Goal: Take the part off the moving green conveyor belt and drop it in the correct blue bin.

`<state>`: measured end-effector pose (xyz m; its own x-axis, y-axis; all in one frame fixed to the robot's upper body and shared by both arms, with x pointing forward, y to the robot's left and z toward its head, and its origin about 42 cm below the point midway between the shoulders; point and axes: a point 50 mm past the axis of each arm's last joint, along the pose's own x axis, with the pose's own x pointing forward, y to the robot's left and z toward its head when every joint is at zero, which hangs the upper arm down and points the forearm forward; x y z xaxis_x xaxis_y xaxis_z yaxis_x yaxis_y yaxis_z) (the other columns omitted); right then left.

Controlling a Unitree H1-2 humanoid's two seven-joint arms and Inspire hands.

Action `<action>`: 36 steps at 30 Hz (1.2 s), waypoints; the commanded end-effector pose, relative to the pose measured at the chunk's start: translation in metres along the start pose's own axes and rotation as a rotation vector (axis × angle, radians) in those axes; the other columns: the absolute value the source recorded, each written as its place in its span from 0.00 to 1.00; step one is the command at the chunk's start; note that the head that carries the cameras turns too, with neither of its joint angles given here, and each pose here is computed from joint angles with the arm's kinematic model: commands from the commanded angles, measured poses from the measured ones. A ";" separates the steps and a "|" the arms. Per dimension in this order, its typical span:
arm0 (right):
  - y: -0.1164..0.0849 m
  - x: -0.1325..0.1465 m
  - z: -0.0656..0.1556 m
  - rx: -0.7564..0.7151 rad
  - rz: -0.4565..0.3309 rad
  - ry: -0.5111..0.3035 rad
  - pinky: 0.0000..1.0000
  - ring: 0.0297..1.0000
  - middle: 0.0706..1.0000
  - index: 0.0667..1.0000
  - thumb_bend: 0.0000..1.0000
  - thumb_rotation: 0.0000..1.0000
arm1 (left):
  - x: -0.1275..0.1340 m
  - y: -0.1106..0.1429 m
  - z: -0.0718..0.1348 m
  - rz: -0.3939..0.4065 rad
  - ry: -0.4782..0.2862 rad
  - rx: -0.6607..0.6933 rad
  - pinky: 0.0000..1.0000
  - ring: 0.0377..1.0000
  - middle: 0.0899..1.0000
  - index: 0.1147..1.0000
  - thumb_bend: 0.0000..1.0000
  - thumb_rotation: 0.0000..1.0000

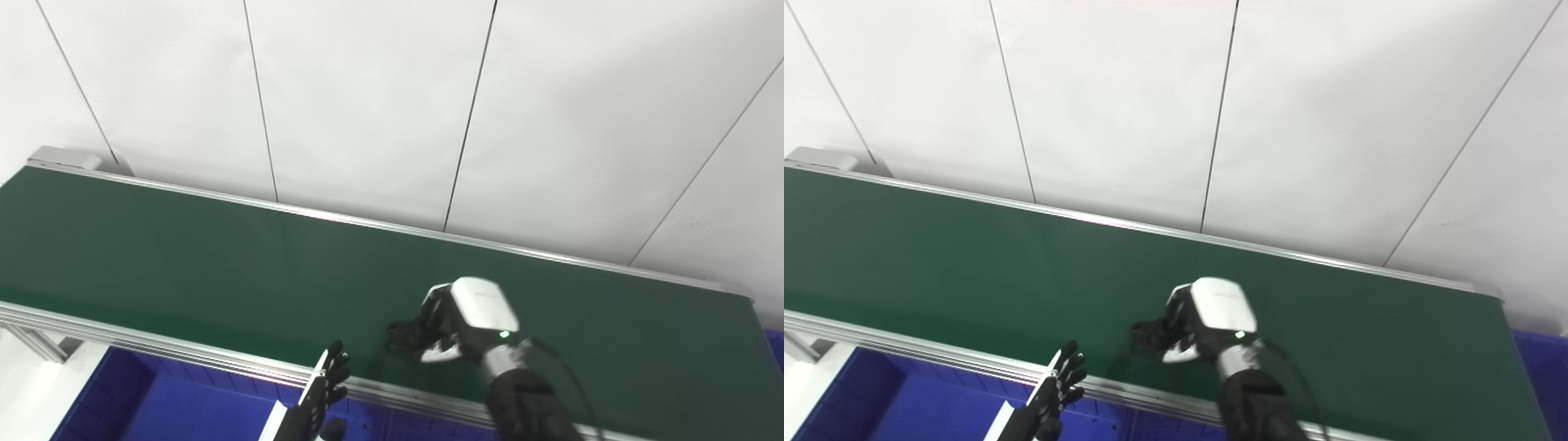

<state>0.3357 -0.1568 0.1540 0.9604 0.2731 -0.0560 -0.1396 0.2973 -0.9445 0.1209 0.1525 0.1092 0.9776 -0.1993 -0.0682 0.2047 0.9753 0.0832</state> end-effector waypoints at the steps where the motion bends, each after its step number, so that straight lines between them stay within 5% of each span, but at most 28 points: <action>1: -0.037 0.002 0.009 -0.036 -0.093 -0.044 0.16 0.20 0.43 0.45 0.52 0.00 | -0.001 0.008 0.009 -0.004 -0.041 -0.006 0.90 0.94 0.97 1.00 0.79 1.00; 6: -0.070 -0.024 0.007 -0.114 -0.124 -0.044 0.15 0.18 0.43 0.45 0.52 0.00 | -0.003 0.022 0.010 -0.010 -0.051 -0.009 0.91 0.95 0.97 1.00 0.74 1.00; 12: -0.078 -0.063 0.016 -0.167 -0.061 -0.022 0.13 0.16 0.43 0.45 0.53 0.00 | -0.003 0.042 0.019 -0.013 -0.065 -0.015 0.98 0.99 0.99 1.00 0.72 1.00; 18: -0.066 -0.102 0.025 -0.198 0.075 -0.005 0.14 0.18 0.43 0.45 0.53 0.00 | -0.004 0.060 0.030 -0.013 -0.048 -0.044 1.00 1.00 0.99 1.00 0.77 1.00; 28: -0.043 -0.146 0.045 -0.204 0.307 0.017 0.15 0.20 0.43 0.45 0.53 0.00 | 0.004 0.079 0.055 -0.013 0.042 -0.056 1.00 1.00 1.00 1.00 0.69 1.00; 36: -0.003 -0.168 0.055 -0.185 0.483 -0.043 0.14 0.18 0.43 0.45 0.53 0.00 | 0.014 0.080 0.061 -0.021 0.025 -0.019 1.00 1.00 1.00 1.00 0.67 1.00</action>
<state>0.1608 -0.1572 0.1795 0.7826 0.3498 -0.5149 -0.5483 -0.0042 -0.8363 0.1541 0.2229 0.1651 0.9693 -0.2061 -0.1342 0.2136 0.9759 0.0443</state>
